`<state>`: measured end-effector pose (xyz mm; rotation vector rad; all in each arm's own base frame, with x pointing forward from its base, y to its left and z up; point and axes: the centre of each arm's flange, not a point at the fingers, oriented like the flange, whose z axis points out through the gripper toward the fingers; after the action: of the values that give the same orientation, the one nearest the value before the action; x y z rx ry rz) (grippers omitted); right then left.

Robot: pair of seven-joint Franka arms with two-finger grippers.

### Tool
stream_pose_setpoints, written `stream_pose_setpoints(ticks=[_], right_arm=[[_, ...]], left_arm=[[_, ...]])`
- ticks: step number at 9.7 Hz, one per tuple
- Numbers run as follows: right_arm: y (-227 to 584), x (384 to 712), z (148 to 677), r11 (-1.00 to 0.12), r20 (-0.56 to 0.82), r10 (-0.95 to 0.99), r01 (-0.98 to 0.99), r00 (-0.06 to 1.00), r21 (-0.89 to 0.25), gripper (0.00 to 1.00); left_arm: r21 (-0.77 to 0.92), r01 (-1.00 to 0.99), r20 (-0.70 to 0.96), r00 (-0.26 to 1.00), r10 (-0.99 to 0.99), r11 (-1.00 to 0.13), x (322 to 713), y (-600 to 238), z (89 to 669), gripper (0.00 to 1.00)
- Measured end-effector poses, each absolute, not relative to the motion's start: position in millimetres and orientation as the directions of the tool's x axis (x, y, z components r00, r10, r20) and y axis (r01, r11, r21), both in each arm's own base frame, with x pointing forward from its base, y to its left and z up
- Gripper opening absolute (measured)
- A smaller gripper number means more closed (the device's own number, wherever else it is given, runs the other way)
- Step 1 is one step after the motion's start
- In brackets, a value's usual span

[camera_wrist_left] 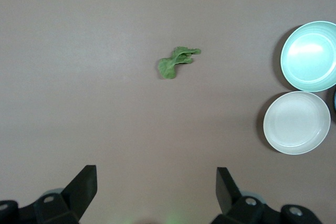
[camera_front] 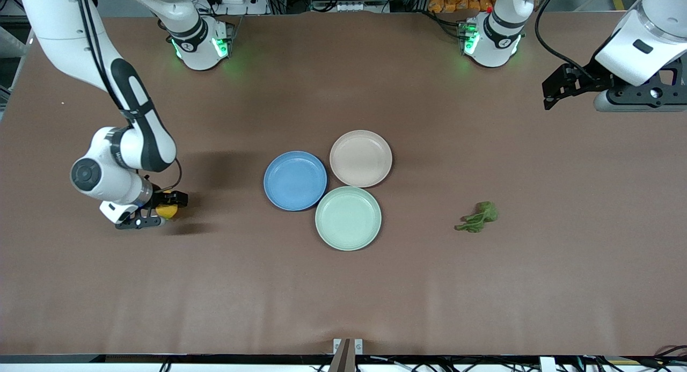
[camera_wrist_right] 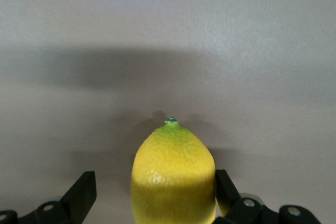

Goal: Pick lemon and lettuce from blue and beige plates
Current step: 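Carry the lemon away from the blue plate and lower it with the right gripper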

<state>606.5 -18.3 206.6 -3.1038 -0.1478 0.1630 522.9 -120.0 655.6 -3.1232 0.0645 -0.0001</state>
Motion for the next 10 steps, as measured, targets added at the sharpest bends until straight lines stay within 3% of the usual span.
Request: stream_pose_setpoints(ticks=[10], right_arm=[[-15.2,662.1,311.4,-0.992,-0.126,0.125,0.120,0.984,-0.050,1.00]], left_arm=[[-0.018,-0.042,-0.001,0.999,-0.042,-0.999,523.1,-120.2,655.1,1.00]])
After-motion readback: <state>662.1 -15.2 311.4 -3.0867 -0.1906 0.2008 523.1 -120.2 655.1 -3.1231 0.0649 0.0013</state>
